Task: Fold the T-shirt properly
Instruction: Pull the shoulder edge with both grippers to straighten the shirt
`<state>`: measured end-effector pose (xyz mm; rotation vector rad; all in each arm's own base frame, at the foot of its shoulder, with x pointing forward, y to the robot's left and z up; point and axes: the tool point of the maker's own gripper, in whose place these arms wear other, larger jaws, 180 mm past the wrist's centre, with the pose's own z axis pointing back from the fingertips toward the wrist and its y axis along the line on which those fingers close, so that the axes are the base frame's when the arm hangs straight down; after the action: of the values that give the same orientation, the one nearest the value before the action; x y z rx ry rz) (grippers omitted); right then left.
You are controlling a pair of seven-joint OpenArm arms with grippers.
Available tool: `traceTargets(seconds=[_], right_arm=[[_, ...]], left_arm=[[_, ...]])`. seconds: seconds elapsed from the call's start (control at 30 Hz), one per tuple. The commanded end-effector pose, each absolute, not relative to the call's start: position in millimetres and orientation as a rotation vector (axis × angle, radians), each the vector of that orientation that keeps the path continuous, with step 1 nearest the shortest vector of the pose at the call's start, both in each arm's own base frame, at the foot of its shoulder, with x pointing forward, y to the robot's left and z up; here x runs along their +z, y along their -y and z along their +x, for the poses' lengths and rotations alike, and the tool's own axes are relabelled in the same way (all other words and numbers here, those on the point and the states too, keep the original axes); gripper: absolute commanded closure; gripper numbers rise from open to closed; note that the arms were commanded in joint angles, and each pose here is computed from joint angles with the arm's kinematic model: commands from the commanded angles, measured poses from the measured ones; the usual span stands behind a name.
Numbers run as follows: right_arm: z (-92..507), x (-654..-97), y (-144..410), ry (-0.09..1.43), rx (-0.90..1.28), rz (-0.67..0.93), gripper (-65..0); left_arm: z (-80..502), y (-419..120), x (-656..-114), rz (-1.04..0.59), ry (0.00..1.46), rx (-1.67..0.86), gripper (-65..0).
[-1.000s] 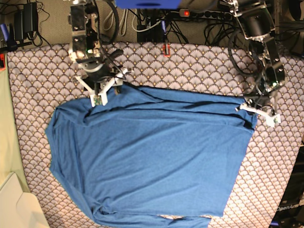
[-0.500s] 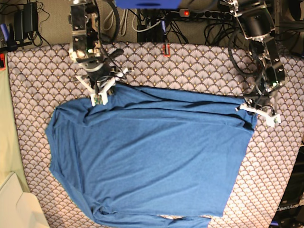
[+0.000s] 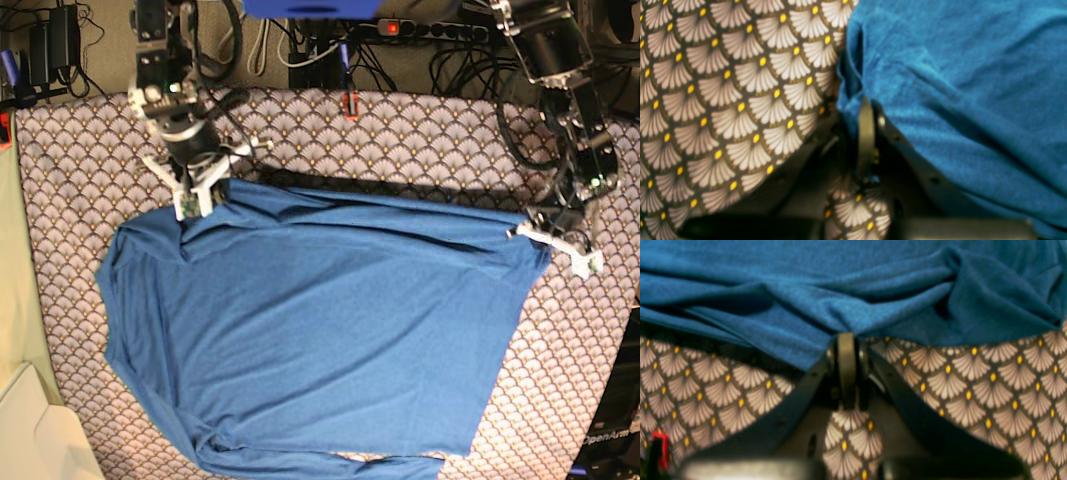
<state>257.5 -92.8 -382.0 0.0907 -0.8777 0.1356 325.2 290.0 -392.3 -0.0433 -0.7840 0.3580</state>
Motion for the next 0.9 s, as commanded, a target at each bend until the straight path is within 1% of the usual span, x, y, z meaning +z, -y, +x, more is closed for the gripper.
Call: traceTargets(seconds=[0.0, 0.4, 0.87], right_arm=[[264, -367, 93, 0.937, 0.132, 0.089, 0.0], [234, -377, 100, 0.883, 0.155, 0.073, 0.0], [215, -375, 102, 0.867, 0.164, 0.071, 0.0]], left_arm=[[332, -298, -379, -0.024, 0.821, 0.352, -0.5], [310, -298, -397, -0.016, 0.767, 0.352, -0.5], [284, -298, -411, 0.004, 0.716, 0.341, -0.5]])
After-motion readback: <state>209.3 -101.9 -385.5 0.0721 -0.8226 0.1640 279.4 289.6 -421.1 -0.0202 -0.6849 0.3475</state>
